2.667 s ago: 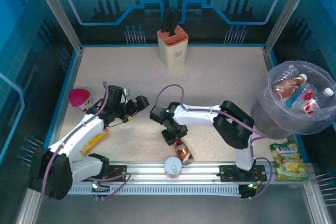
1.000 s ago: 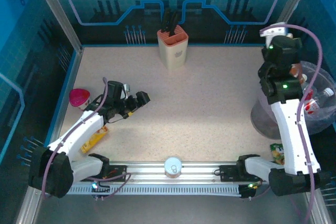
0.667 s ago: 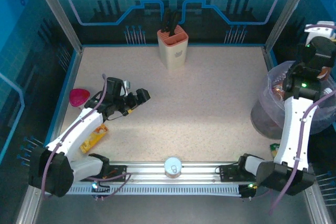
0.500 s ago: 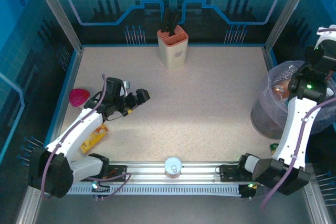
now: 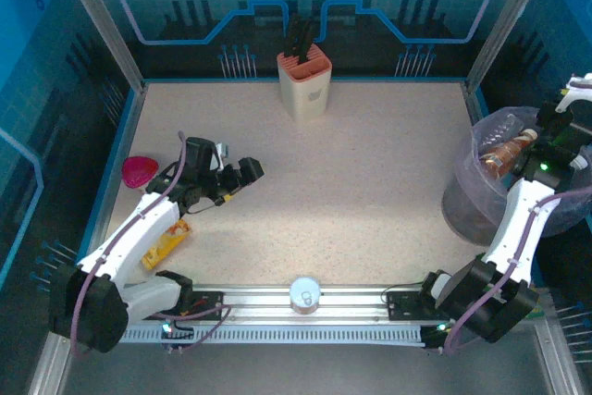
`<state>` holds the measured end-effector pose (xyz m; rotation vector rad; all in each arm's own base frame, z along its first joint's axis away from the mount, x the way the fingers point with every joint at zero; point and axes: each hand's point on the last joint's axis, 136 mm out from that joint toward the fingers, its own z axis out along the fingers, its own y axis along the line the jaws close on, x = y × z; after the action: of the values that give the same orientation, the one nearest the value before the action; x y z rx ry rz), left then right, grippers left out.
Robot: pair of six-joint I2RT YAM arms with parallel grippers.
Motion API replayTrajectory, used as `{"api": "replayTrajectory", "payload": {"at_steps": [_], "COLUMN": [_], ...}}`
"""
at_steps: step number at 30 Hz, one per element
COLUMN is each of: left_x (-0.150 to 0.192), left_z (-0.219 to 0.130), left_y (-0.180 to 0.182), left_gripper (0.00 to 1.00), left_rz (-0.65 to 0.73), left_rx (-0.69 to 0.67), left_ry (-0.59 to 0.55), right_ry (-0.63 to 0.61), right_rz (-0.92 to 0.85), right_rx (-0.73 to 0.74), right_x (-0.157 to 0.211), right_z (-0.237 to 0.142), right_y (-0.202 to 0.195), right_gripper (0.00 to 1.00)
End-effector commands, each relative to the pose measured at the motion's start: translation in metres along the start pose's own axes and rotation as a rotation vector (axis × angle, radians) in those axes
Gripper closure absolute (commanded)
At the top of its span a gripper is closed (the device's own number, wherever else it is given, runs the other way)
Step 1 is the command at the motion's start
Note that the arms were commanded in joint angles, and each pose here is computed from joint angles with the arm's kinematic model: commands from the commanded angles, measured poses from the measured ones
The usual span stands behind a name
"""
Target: Put the plastic bottles in the bin
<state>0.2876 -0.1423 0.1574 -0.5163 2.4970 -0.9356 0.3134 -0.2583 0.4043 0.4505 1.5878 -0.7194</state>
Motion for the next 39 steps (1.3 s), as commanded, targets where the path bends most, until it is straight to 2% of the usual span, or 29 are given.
{"api": "replayTrajectory", "payload": {"at_steps": [1, 11, 25, 29, 33, 35, 39], "left_x": [-0.002, -0.004, -0.002, -0.001, -0.002, -0.001, -0.003], "left_z": [-0.001, 0.003, 0.007, 0.006, 0.004, 0.005, 0.008], "left_y": [-0.001, -0.001, 0.004, 0.003, 0.004, 0.004, 0.000], "left_gripper": [0.01, 0.01, 0.01, 0.01, 0.01, 0.01, 0.01], "left_rz": [0.011, 0.014, 0.007, 0.009, 0.016, 0.013, 0.007], "left_rx": [0.009, 0.008, 0.007, 0.009, 0.002, 0.002, 0.018], "left_ry": [0.001, 0.004, 0.003, 0.003, -0.001, 0.002, 0.009], "right_ry": [-0.027, 0.150, 0.285, 0.340, 0.388, 0.414, 0.438], "right_rz": [0.044, 0.221, 0.207, 0.188, 0.236, 0.285, 0.316], "right_rx": [-0.036, -0.188, -0.458, -0.421, -0.313, -0.270, -0.234], "right_x": [0.002, 0.071, 0.098, 0.105, 0.098, 0.095, 0.086], "right_z": [-0.008, -0.036, -0.066, -0.063, -0.058, -0.057, -0.057], "right_y": [0.003, 0.043, 0.142, 0.143, 0.114, 0.098, 0.077], "right_gripper": [1.00, 1.00, 1.00, 1.00, 1.00, 0.94, 0.68]}}
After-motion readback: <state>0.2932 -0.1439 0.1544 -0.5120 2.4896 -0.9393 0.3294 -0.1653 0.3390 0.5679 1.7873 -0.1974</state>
